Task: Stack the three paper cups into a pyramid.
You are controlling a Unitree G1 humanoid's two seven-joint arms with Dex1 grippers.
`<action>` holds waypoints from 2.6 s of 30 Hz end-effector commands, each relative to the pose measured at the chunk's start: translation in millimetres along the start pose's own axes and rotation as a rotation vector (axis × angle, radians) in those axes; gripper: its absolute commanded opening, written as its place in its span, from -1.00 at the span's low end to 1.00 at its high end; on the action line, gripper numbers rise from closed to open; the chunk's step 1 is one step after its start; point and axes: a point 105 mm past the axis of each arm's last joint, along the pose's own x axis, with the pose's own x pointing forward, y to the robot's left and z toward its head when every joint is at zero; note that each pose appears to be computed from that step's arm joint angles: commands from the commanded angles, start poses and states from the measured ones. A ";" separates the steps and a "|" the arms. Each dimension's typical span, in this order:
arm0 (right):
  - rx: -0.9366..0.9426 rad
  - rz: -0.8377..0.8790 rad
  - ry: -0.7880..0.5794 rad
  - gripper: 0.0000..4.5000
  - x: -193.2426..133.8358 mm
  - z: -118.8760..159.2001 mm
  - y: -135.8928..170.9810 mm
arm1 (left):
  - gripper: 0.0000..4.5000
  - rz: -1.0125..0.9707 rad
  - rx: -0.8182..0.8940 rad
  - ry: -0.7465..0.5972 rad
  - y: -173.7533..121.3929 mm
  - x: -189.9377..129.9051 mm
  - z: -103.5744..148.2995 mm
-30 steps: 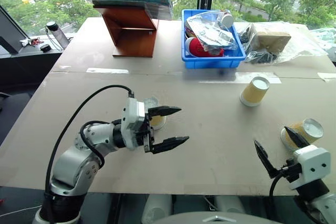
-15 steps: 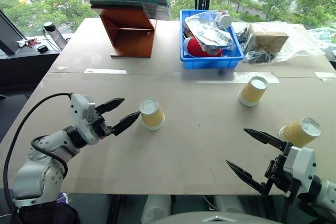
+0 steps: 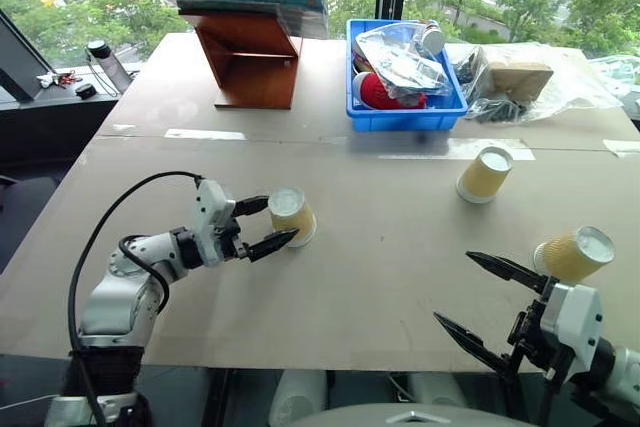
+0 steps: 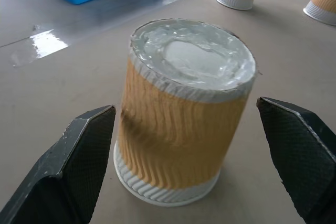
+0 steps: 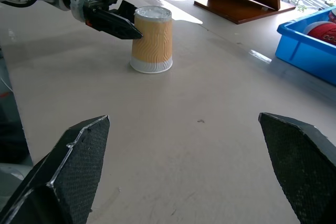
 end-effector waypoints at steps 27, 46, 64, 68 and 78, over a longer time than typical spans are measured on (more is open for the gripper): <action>-0.054 -0.153 0.024 1.00 -6.7 10.4 10.8 | 0.22 -0.476 0.096 -0.040 -37.2 85.8 36.5; -0.062 -0.193 0.028 1.00 -8.6 5.7 14.4 | 1.00 -0.467 0.114 -0.021 -39.1 90.0 24.6; -0.056 -0.527 -0.046 1.00 -0.4 11.8 -47.1 | 1.00 -0.178 -0.288 -0.298 0.4 21.1 83.5; -0.102 -0.598 -0.003 1.00 -8.0 11.3 -65.2 | 1.00 -0.251 -0.307 -0.444 -2.4 44.5 138.0; -0.077 -0.928 0.132 1.00 -83.6 14.3 -89.1 | 1.00 -0.826 0.063 -0.268 -88.2 27.1 158.8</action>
